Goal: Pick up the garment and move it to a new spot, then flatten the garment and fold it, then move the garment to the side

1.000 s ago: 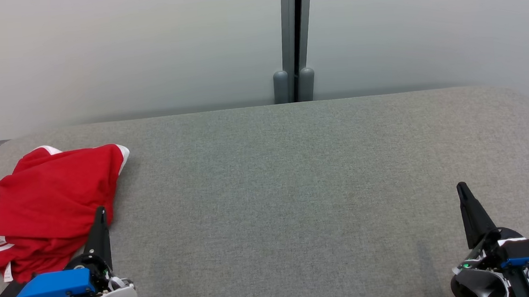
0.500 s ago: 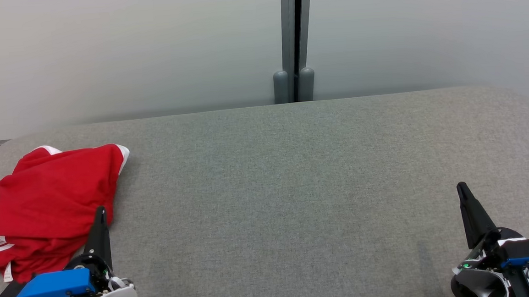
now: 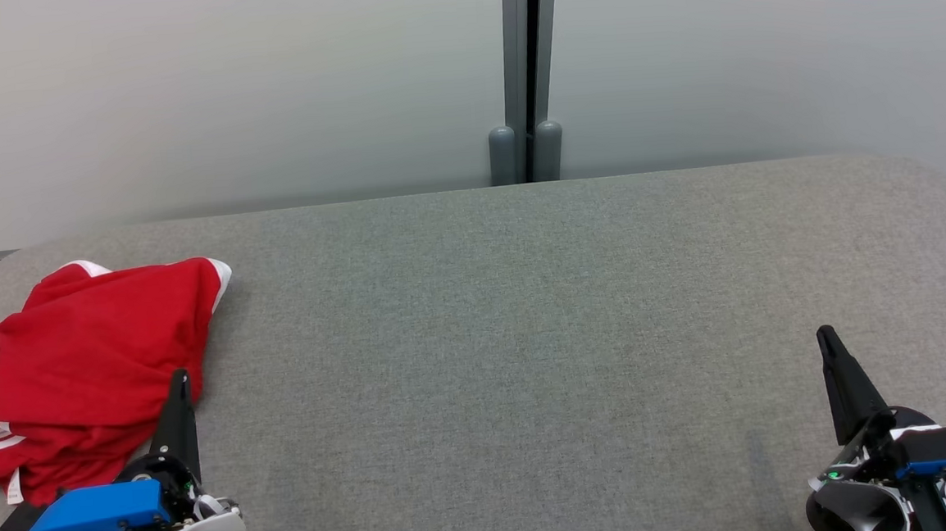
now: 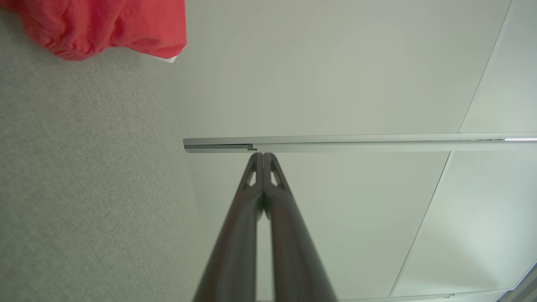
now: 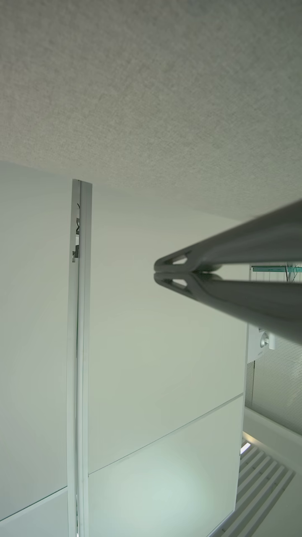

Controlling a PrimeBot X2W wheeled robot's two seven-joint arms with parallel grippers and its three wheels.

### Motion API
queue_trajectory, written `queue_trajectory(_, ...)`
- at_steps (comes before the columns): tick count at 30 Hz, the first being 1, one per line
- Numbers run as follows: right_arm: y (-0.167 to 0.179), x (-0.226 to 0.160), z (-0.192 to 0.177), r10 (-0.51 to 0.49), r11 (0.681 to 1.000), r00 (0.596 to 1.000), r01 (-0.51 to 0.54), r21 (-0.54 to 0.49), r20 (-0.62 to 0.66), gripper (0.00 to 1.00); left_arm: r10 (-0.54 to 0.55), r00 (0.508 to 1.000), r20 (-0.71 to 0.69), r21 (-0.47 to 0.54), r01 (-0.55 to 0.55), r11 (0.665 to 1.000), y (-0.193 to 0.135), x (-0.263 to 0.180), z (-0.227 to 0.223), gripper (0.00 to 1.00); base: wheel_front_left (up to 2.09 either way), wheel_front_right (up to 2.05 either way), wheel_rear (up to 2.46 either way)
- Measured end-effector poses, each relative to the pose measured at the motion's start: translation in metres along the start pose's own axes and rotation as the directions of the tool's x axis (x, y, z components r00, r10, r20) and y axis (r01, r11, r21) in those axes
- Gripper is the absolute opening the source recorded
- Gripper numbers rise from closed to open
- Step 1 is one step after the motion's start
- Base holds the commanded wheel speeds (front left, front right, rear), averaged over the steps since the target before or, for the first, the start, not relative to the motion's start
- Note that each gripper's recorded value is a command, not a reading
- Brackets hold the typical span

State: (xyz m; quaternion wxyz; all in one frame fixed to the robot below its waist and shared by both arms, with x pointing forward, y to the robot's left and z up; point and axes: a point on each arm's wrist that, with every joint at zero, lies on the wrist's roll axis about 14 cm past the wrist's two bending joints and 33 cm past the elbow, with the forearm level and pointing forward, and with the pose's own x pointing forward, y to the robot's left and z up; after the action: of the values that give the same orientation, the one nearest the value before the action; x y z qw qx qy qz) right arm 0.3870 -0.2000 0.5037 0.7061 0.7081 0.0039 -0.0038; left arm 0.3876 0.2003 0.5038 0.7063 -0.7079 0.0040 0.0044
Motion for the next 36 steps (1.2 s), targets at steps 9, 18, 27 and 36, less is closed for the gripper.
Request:
queue_trajectory(9, -0.024, -0.01, -0.002, -0.071, 0.997, 0.998, 0.071, 0.013, 0.001, 1.0, 0.08, 0.997, 0.006, -0.008, -0.08, 0.997, 0.027, -0.013, 0.001, 1.0, 0.0, 0.0, 0.0)
queue_trajectory(18, -0.025, -0.01, -0.001, -0.078, 0.996, 0.997, 0.079, -0.046, 0.027, 1.0, 0.086, 0.996, 0.02, 0.035, -0.086, 0.996, 0.029, -0.013, -0.003, 1.0, 0.0, 0.0, 0.0)
queue_trajectory(27, -0.023, -0.01, -0.001, -0.071, 0.981, 0.997, 0.077, -0.178, 0.041, 1.0, 0.077, 0.997, 0.031, 0.173, -0.082, 0.982, 0.025, -0.01, -0.004, 1.0, 0.0, 0.0, 0.0)
queue_trajectory(36, -0.02, -0.009, -0.006, -0.062, 0.94, 0.997, 0.07, -0.334, 0.036, 1.0, 0.061, 0.997, 0.039, 0.363, -0.071, 0.929, 0.02, -0.006, -0.003, 1.0, 0.0, 0.0, 0.0)
